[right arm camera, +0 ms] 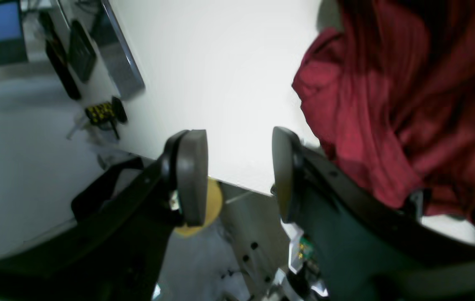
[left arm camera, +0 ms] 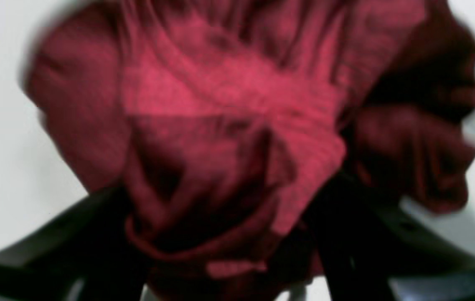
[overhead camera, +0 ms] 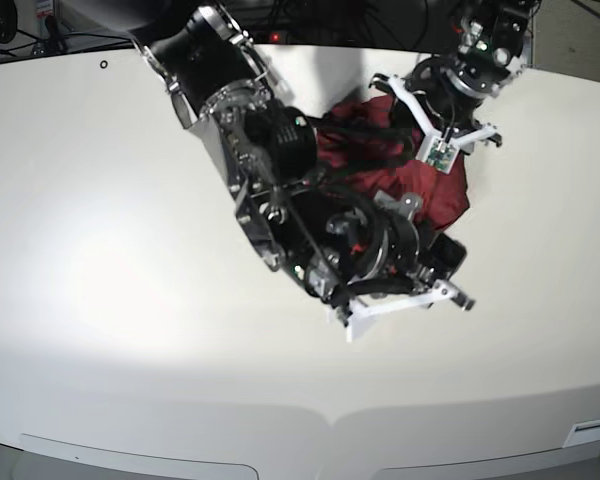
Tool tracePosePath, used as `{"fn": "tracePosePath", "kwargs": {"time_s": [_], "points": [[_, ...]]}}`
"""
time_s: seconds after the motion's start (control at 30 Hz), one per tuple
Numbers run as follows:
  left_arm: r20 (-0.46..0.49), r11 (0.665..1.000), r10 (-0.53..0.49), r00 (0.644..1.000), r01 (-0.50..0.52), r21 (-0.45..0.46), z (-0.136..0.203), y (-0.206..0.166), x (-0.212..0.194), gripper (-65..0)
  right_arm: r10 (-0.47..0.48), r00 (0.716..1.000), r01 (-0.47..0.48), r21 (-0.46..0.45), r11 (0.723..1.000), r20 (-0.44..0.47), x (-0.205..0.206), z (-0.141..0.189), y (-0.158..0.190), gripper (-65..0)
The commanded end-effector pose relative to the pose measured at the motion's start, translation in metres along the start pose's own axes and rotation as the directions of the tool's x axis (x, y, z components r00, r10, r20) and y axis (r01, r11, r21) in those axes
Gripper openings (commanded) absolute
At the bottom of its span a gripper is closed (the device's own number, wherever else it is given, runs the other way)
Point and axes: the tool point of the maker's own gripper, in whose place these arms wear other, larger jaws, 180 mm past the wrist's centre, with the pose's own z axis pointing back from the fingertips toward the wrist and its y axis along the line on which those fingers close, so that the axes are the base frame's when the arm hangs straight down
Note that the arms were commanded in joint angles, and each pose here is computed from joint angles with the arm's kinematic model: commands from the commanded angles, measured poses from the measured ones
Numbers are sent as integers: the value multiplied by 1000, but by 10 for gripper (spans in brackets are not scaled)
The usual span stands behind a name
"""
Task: Fold the T-shirt properly
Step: 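Open the right gripper and withdraw the right arm from the shirt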
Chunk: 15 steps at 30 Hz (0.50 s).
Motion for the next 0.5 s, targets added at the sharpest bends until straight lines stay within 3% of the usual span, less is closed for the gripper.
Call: {"fn": "tracePosePath", "kwargs": {"time_s": [0.0,0.27,0.47], "points": [[55,1000,-8,998,7,15,3,6,13,-390,58,998,-58,-33,998,15,17,5,-8,-400],[26,985,42,999,-46,167,15,54,0,-390,56,998,-63,-259,964,-35,10,53,-71,-400],[-2,968,112,994,-109,226,23,81,-9,-390,-9,991,-48,-429,902,-130,-30,124,-116,-400]]}}
